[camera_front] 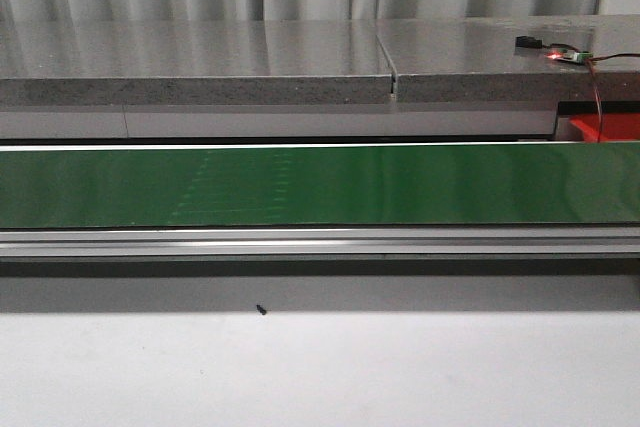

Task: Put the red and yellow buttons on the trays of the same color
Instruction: 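Lower the left gripper toward the remaining buttons beside the belt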

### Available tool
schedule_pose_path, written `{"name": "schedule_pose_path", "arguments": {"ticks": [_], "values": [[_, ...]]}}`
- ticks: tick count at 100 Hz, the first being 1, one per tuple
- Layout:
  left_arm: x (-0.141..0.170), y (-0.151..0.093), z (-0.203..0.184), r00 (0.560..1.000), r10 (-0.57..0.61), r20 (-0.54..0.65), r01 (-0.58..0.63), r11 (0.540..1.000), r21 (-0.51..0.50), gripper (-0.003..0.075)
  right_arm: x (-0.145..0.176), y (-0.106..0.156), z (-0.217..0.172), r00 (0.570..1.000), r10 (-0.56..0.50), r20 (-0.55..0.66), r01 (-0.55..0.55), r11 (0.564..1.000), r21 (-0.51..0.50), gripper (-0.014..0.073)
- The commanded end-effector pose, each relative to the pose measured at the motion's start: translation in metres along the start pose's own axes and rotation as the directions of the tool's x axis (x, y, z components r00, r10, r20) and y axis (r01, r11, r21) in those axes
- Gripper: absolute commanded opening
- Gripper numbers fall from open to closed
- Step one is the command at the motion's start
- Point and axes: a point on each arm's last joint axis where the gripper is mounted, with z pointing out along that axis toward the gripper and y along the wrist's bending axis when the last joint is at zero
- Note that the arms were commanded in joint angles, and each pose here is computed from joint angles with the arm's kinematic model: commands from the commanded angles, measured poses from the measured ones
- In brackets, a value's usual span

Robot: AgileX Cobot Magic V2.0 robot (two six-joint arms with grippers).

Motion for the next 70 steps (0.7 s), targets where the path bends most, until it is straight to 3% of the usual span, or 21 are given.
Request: {"name": "schedule_pose_path", "arguments": {"ticks": [1, 15, 25, 70], "values": [[-0.021, 0.0, 0.002, 0.999, -0.033, 0.029, 0.033, 0.999, 0.0, 0.0104, -0.013, 0.0, -0.005, 0.996, 0.007, 0.084, -0.008, 1.0, 0.009, -0.0065], [-0.038, 0.004, 0.019, 0.998, -0.051, -0.031, 0.05, 0.998, -0.03, 0.0371, -0.013, 0.0, -0.005, 0.996, 0.007, 0.084, -0.008, 1.0, 0.009, -0.0065], [-0.049, 0.008, 0.034, 0.996, -0.07, -0.061, 0.067, 0.996, -0.051, 0.0498, -0.013, 0.0, -0.005, 0.996, 0.007, 0.084, -0.008, 1.0, 0.009, -0.0065], [-0.082, 0.032, 0.102, 0.922, -0.19, -0.338, 0.152, 0.979, -0.136, 0.0503, -0.013, 0.0, -0.005, 0.996, 0.007, 0.084, -0.008, 1.0, 0.009, -0.0065]]}}
